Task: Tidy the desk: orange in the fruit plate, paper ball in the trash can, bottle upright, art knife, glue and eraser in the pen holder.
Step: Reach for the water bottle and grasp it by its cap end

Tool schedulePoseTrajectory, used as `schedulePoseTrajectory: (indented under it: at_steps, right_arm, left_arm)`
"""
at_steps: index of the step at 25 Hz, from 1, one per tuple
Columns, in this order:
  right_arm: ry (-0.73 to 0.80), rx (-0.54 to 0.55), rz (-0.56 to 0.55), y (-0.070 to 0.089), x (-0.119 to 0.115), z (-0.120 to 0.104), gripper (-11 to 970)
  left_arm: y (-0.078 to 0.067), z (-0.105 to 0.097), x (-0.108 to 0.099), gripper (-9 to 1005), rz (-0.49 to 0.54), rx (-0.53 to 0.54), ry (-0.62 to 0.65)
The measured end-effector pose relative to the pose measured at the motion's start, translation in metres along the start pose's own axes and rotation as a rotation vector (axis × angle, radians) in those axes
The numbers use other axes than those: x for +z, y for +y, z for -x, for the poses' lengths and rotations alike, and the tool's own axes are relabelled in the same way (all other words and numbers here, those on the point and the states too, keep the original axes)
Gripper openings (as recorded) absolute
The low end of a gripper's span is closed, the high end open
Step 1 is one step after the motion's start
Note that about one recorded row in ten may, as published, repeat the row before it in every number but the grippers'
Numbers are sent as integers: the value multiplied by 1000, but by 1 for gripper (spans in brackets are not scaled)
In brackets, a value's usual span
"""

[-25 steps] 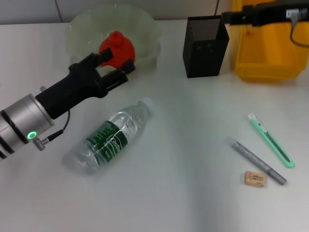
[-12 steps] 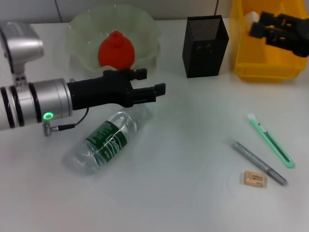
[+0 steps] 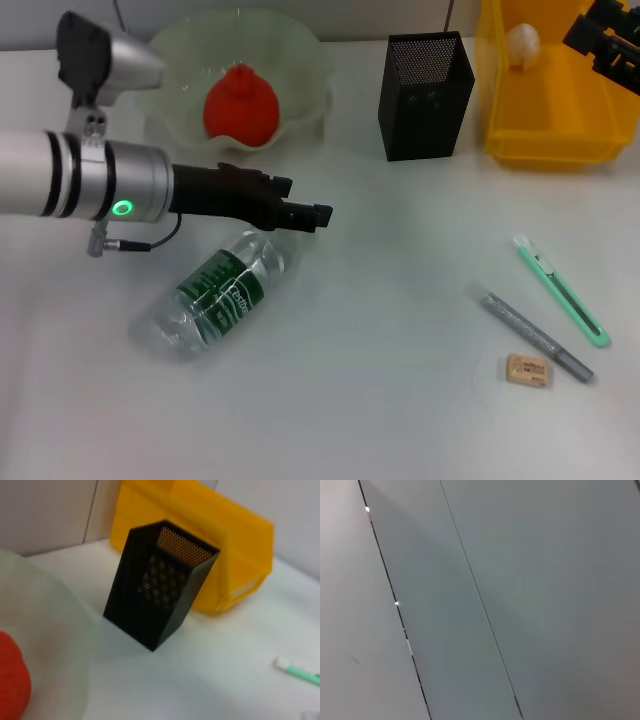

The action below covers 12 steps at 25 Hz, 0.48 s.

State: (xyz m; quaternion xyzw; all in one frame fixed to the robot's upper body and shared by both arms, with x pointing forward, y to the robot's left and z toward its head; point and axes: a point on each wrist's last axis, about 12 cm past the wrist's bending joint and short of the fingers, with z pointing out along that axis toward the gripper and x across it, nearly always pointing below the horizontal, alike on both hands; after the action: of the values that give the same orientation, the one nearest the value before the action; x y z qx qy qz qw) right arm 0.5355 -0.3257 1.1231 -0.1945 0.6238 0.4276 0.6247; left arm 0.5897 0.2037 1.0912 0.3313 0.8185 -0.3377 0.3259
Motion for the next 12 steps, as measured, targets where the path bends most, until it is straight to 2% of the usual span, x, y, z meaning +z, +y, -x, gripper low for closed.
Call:
schedulePoseTrajectory:
  at_steps: [1,3,5,8,12]
  right_arm:
    - [-1,-1,2,0,1,0,709]
    - [-1,-3,4,-1,3,1,709]
    - [-1,-3,6,0,4,1,709]
    - [1,-3,7,-1,5,1,709]
    - [1,-5,10,-1,8,2,709]
  left_arm:
    - [0,7,3,809,20,7,40]
    - [0,7,3,810,20,7,40]
    - [0,18,7,810,51,-14,65]
    - [3,22,7,809,75,-17,73]
    - [4,31,13,802,118,-2,153]
